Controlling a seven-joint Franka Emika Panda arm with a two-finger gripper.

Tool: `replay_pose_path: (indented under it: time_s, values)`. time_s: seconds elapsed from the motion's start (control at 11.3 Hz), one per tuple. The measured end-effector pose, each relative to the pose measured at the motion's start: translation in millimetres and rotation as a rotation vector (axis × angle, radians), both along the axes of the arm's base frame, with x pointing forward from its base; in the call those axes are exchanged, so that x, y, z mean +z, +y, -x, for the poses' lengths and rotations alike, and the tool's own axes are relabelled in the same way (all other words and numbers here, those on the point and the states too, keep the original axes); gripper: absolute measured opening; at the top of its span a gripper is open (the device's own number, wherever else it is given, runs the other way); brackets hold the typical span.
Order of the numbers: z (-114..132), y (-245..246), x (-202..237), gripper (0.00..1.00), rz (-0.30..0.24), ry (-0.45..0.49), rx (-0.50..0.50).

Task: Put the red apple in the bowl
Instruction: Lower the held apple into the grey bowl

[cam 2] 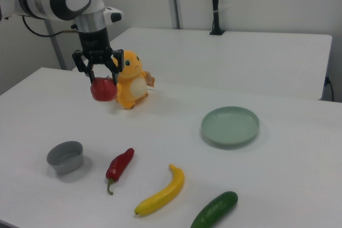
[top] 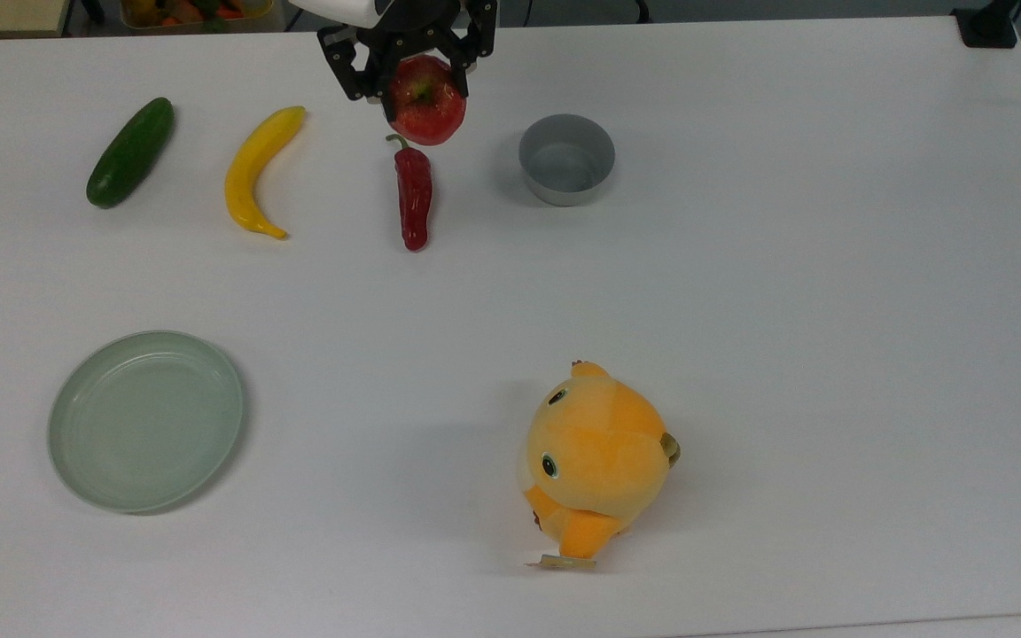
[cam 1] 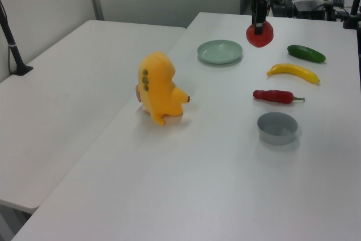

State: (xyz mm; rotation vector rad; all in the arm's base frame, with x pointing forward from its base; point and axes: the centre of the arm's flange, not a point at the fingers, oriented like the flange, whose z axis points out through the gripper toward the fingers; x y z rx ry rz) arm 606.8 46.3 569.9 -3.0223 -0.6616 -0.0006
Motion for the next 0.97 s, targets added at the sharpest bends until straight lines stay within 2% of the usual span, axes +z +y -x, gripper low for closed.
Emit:
replay_pose_path:
  time_s: [0.35,0.71,0.97]
  values:
    - [0,0,-3,0.68,-0.001,0.001,0.1]
    - [-2,5,-9,0.68,-0.014,0.004,0.126]
    - [-1,60,-33,0.68,-0.024,0.047,0.203]
